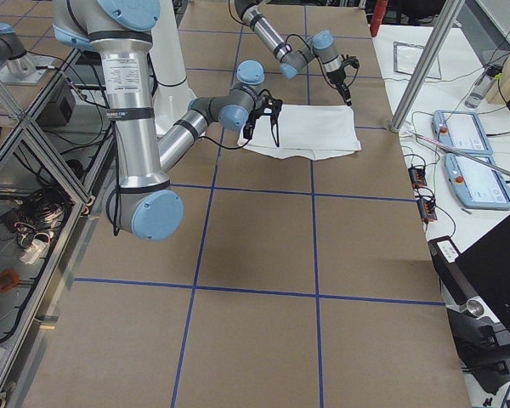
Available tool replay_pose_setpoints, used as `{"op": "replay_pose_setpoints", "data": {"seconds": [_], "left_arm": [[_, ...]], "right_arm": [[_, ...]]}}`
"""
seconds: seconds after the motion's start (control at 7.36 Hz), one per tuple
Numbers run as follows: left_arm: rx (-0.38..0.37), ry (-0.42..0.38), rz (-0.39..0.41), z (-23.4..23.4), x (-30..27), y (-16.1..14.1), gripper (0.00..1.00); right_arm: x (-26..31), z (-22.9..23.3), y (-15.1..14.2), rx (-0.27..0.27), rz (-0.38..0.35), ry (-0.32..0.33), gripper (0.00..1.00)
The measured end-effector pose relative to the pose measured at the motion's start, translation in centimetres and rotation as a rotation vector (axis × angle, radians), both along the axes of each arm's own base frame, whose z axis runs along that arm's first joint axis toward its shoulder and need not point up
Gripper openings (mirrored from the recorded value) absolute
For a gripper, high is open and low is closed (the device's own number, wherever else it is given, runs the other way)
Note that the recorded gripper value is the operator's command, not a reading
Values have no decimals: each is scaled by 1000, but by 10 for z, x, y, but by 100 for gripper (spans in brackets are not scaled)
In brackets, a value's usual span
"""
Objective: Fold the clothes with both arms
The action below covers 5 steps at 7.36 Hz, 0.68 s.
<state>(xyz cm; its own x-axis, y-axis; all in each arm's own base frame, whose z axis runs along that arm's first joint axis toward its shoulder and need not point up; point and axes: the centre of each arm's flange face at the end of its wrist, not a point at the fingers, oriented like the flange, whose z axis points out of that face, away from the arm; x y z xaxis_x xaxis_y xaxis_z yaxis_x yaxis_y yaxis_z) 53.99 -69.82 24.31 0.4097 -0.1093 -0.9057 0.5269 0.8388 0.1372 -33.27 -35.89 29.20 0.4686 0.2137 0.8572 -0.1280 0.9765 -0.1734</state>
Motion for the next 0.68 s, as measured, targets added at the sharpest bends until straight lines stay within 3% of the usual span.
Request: {"op": "replay_pose_setpoints", "data": {"seconds": [0.14,0.41,0.68], "left_arm": [[-2,-5,24,5,-15,-2,100],[-35,-20,96,25,-53,30,100],[-59,-28,136,22,-103,89,100]], "right_arm": [[-3,1,-1,40,8,16,100],[-27,-7,3,122,25,86,100],[-85,-45,8,179,27,239,100]]}}
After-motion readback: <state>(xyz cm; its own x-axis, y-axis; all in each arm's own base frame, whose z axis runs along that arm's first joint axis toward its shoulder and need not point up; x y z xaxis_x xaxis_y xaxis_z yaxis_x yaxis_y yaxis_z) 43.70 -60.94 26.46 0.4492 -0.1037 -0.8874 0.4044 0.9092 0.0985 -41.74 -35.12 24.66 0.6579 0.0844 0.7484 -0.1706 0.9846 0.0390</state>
